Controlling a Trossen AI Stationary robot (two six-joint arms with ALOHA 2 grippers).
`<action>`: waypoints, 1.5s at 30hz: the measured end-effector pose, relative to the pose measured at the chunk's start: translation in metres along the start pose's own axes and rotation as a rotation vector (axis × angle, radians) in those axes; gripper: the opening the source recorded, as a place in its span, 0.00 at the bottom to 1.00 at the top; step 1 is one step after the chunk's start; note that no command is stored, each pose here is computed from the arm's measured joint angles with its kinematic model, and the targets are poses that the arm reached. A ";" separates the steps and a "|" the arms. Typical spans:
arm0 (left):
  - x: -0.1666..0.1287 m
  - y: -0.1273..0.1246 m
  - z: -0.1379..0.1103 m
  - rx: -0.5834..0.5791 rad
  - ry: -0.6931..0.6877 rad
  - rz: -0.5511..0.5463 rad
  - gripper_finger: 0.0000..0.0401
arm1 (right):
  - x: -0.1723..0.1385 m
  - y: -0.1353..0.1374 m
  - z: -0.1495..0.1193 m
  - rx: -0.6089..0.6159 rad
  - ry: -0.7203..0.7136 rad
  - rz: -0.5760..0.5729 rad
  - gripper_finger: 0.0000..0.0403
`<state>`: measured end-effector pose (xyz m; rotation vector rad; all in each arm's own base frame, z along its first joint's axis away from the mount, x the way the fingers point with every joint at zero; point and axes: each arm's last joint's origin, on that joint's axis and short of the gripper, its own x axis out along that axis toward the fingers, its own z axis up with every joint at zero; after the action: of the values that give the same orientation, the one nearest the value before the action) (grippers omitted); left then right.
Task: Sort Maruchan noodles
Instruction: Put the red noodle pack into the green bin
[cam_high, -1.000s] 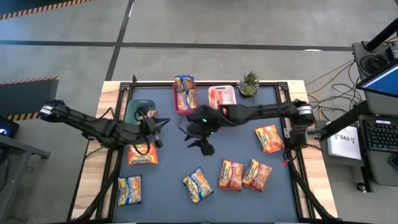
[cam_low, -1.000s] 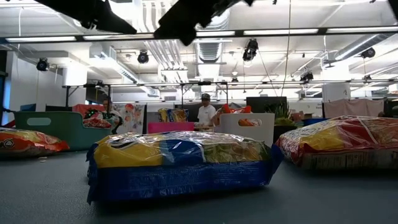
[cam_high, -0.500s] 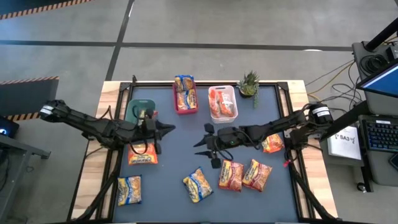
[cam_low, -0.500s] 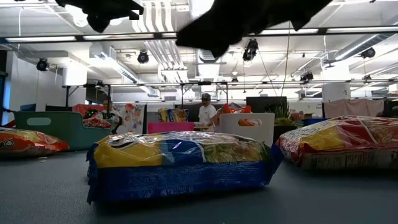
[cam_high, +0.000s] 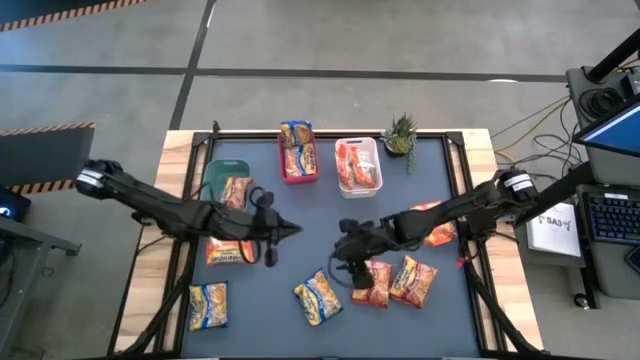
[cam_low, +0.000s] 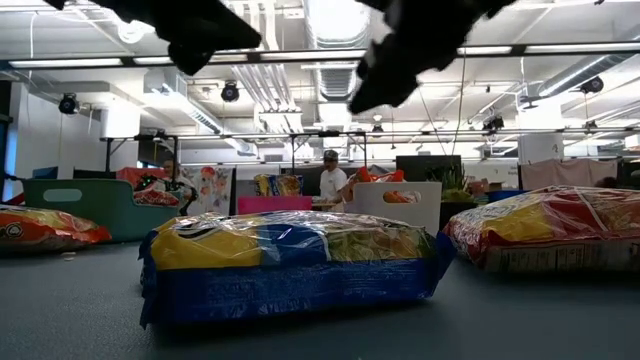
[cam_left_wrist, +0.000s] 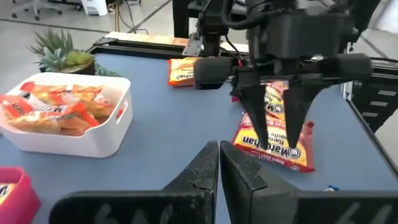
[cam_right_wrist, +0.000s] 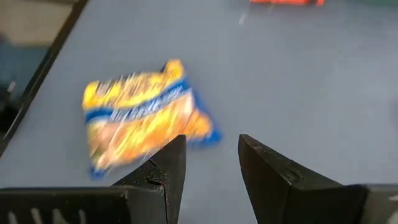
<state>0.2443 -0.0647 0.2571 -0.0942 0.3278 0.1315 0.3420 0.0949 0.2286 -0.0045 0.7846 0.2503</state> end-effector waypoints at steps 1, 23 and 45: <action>0.003 -0.002 0.002 0.008 0.002 -0.001 0.00 | -0.002 0.005 -0.001 0.014 0.044 0.005 0.33; 0.018 -0.019 0.030 0.295 0.019 0.068 0.00 | -0.005 0.050 -0.065 0.305 0.489 0.018 0.02; 0.016 -0.015 0.030 0.285 0.019 0.144 0.00 | -0.013 -0.001 -0.055 0.146 0.323 0.004 0.02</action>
<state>0.2707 -0.0746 0.2813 0.2113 0.3689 0.2254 0.2948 0.0862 0.1991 0.0968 1.1232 0.1974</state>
